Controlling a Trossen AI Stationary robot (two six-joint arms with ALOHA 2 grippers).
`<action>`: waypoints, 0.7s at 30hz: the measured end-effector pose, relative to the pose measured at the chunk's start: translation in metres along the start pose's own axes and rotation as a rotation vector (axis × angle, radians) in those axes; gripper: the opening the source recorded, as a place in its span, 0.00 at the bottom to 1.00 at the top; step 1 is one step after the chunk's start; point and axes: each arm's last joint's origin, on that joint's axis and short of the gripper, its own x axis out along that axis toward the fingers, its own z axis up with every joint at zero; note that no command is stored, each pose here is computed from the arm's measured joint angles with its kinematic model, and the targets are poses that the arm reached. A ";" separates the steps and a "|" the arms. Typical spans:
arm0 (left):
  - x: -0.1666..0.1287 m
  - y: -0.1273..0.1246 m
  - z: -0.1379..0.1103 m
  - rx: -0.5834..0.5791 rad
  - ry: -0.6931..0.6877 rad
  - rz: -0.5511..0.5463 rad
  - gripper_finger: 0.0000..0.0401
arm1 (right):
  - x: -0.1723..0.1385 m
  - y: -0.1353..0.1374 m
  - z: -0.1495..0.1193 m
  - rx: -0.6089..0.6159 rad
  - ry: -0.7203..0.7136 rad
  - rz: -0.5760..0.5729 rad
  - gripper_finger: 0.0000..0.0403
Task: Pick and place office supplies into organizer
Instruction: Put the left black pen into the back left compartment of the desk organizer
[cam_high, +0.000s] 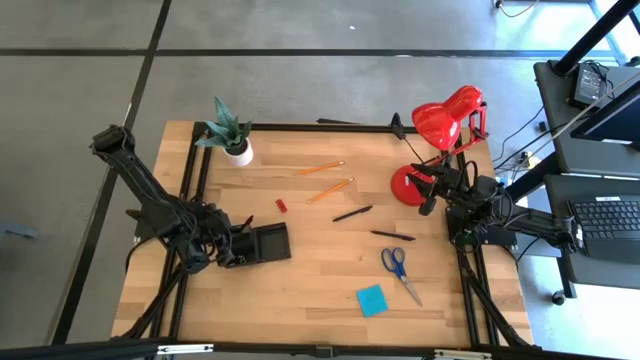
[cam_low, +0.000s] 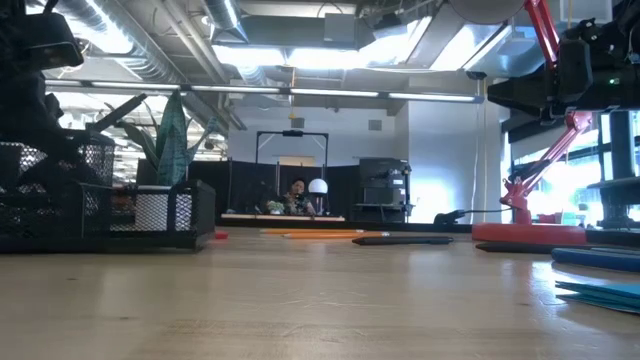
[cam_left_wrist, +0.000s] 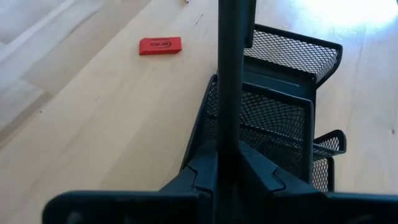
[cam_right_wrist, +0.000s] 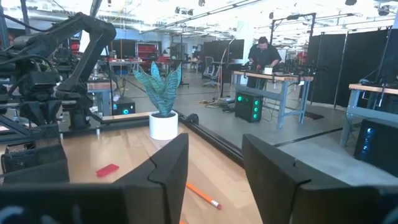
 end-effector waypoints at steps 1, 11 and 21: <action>0.000 0.000 0.000 -0.001 -0.001 0.000 0.11 | 0.000 0.000 0.000 -0.002 0.000 0.000 0.38; 0.000 0.000 0.001 -0.040 -0.014 -0.007 0.19 | 0.000 0.000 0.000 -0.017 0.000 0.000 0.38; -0.013 -0.003 0.013 -0.038 -0.005 -0.076 0.19 | 0.000 0.000 0.000 -0.029 0.000 0.000 0.38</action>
